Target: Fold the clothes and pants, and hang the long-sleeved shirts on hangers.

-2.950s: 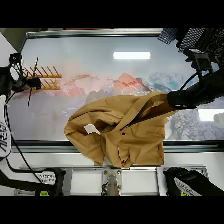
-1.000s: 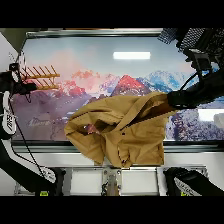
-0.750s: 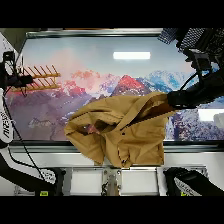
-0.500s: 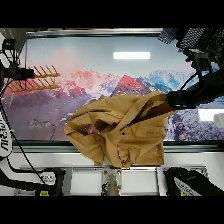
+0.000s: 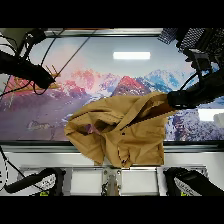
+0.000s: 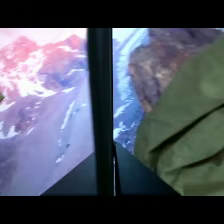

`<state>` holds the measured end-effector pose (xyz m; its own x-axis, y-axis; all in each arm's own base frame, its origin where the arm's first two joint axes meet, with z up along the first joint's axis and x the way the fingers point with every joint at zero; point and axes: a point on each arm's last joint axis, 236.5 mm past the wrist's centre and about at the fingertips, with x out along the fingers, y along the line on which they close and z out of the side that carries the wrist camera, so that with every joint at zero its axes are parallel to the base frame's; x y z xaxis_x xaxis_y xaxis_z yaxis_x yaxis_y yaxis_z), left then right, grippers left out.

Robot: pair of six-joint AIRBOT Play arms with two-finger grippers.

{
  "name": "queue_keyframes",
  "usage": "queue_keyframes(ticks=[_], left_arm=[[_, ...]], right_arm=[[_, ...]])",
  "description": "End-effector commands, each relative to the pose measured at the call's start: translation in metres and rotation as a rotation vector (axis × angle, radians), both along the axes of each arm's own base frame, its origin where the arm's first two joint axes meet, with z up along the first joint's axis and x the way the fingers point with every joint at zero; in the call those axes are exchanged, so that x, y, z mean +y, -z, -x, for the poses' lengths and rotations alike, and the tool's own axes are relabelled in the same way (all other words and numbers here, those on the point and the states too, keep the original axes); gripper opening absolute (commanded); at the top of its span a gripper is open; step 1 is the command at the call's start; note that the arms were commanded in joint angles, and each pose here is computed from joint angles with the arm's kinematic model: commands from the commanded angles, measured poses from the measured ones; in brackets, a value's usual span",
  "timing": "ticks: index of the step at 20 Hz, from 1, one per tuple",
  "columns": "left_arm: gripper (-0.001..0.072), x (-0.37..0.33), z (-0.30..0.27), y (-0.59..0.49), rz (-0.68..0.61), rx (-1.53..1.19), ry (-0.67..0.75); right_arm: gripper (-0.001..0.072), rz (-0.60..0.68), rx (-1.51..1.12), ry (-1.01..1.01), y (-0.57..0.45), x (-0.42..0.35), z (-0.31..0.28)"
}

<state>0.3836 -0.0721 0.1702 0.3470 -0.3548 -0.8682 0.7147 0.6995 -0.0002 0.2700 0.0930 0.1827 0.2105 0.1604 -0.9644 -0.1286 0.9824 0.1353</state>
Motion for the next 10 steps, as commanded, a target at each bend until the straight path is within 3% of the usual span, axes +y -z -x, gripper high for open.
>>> queue_keyframes(ticks=[1,10], left_arm=[[0.0012,-0.034,0.046,-0.014,0.041,0.049,0.185],[0.0011,-0.064,0.162,0.007,-0.007,0.065,0.486]], right_arm=[[0.0021,0.000,0.000,0.001,0.000,0.000,0.000],[0.0021,0.000,0.001,0.001,0.000,0.000,0.000]])
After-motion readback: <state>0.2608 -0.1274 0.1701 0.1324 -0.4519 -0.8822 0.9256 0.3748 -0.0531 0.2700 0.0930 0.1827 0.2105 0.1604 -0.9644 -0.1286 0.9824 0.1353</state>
